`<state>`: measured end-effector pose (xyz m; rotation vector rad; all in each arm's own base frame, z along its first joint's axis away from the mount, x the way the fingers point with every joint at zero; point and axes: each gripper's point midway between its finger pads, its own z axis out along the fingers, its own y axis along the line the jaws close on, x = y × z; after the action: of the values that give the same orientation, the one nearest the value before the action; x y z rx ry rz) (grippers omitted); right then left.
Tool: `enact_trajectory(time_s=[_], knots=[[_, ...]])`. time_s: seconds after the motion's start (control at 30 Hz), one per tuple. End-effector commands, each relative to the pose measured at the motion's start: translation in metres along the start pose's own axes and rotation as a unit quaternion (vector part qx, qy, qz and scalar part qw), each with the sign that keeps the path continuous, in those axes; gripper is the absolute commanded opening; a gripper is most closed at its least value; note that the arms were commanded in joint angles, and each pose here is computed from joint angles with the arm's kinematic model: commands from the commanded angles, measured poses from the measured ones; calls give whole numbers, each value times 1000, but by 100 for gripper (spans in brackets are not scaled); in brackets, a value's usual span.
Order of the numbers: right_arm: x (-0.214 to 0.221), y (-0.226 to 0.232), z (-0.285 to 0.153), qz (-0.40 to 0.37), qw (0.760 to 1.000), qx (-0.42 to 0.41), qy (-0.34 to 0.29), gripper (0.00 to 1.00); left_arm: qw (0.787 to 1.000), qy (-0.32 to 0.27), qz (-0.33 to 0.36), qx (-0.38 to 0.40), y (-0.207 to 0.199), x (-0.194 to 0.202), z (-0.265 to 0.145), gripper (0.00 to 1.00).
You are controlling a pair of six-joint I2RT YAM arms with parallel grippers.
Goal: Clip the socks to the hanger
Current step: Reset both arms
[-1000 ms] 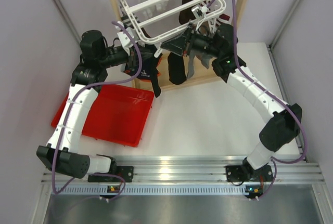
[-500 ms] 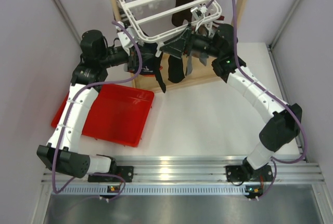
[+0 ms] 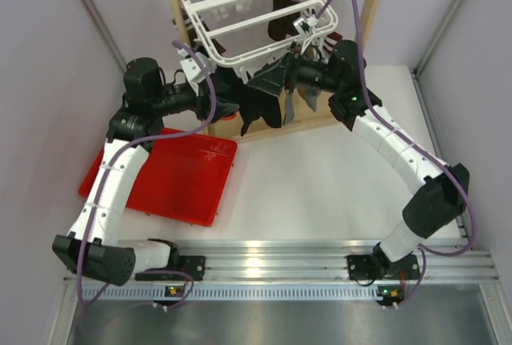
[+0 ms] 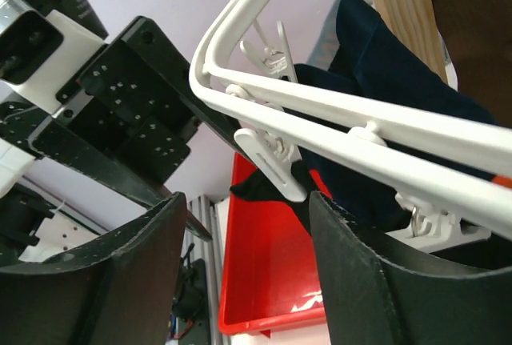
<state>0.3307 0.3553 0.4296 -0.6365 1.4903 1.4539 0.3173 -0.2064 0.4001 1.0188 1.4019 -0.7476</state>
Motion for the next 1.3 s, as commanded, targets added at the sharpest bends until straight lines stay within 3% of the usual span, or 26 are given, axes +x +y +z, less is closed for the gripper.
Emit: enact_trajectory(time_s=[0.0, 0.1, 0.13, 0.17, 0.37, 0.47, 0.63, 0.8, 0.93, 1.27], knots=[[-16, 22, -21, -51, 998, 11, -16, 63, 1000, 10, -20, -4, -20, -1, -17, 64], [-9, 28, -33, -75, 997, 19, -7, 72, 999, 26, -37, -17, -30, 11, -28, 69], [0, 24, -36, -70, 997, 27, 2, 78, 998, 34, -51, -21, -33, 19, -30, 79], [2, 25, -40, -72, 997, 28, 4, 80, 998, 36, -52, -27, -36, 20, -34, 98], [28, 35, -68, -105, 993, 42, 29, 99, 980, 109, -123, -115, -27, 55, -53, 98], [47, 37, -87, -104, 992, 62, 36, 100, 960, 146, -161, -174, -17, 75, -66, 98], [82, 39, -127, -120, 986, 105, 51, 100, 925, 220, -232, -205, -24, 111, -80, 98], [99, 34, -166, -134, 973, 181, 47, 100, 903, 224, -277, -241, -18, 122, -97, 98], [101, -4, -213, -105, 942, 316, 31, 100, 874, 256, -283, -300, -11, 141, -120, 98], [84, -6, -285, -125, 897, 423, -34, 100, 825, 264, -250, -433, 3, 151, -179, 98]])
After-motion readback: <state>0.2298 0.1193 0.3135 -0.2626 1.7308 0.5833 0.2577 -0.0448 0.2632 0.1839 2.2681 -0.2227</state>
